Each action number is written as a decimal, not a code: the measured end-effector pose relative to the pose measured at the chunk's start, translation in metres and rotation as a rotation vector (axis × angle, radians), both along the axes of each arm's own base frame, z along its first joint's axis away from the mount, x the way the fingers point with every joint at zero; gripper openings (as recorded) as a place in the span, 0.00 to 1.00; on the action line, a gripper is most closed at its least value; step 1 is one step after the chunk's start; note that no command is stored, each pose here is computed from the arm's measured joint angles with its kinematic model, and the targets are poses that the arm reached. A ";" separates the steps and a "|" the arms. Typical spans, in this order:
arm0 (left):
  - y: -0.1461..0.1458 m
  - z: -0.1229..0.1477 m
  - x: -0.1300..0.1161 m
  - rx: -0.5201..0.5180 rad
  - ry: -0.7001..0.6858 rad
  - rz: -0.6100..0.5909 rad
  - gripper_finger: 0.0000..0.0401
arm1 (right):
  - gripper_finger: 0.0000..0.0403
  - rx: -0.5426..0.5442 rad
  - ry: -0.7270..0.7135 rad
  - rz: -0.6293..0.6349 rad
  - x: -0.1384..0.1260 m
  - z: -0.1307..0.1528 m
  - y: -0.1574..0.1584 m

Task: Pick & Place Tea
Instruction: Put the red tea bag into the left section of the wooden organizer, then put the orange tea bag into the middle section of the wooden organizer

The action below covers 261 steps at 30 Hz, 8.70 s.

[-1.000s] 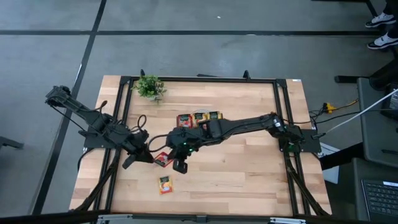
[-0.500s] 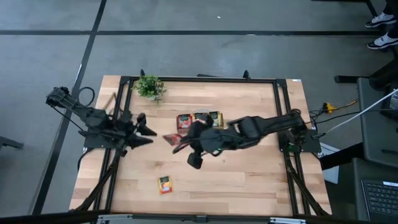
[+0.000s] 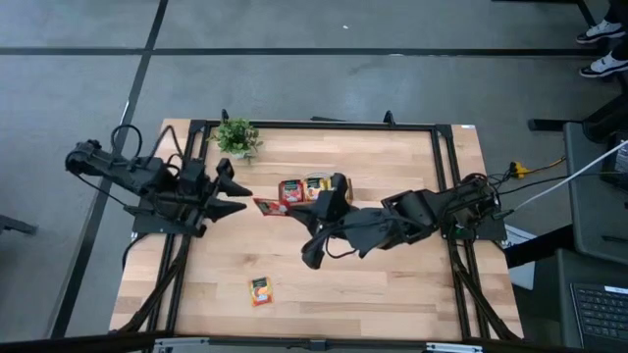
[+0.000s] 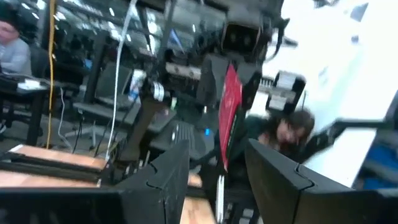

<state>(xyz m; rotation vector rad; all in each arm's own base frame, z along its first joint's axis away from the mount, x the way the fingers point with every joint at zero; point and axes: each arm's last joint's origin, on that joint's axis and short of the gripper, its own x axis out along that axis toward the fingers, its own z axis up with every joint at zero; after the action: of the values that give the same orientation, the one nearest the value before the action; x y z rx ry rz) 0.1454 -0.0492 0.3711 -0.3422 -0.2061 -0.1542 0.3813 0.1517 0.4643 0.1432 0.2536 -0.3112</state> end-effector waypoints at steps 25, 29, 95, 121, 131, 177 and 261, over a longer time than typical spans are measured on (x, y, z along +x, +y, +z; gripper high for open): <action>-0.003 0.032 0.035 0.149 0.069 -0.098 0.09 | 0.03 -0.014 -0.032 0.004 0.001 0.004 0.000; -0.003 0.032 0.035 0.162 0.068 -0.086 0.01 | 0.15 -0.012 -0.034 0.001 0.001 0.004 0.000; 0.191 -0.111 0.158 0.224 1.487 -0.302 0.00 | 0.46 0.110 0.018 0.006 -0.065 0.032 -0.004; 0.178 -0.118 0.173 0.347 1.487 -0.305 0.14 | 0.46 0.107 0.027 0.005 -0.065 0.031 -0.005; 0.166 -0.105 0.169 0.144 1.418 -0.333 0.18 | 0.46 0.092 0.056 0.003 -0.066 0.028 -0.005; -0.092 -0.050 0.093 0.149 0.898 -0.286 0.18 | 0.46 0.236 0.409 0.135 -0.006 -0.071 0.053; -0.109 -0.162 -0.020 -0.044 1.111 -0.224 0.17 | 0.00 0.486 0.626 0.353 0.139 -0.335 0.074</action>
<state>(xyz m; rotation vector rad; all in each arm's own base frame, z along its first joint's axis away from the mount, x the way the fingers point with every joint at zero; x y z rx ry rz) 0.1254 -0.1585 0.2091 -0.4492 0.9305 -0.1606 0.5200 0.2252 0.1296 0.4750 0.9643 0.0732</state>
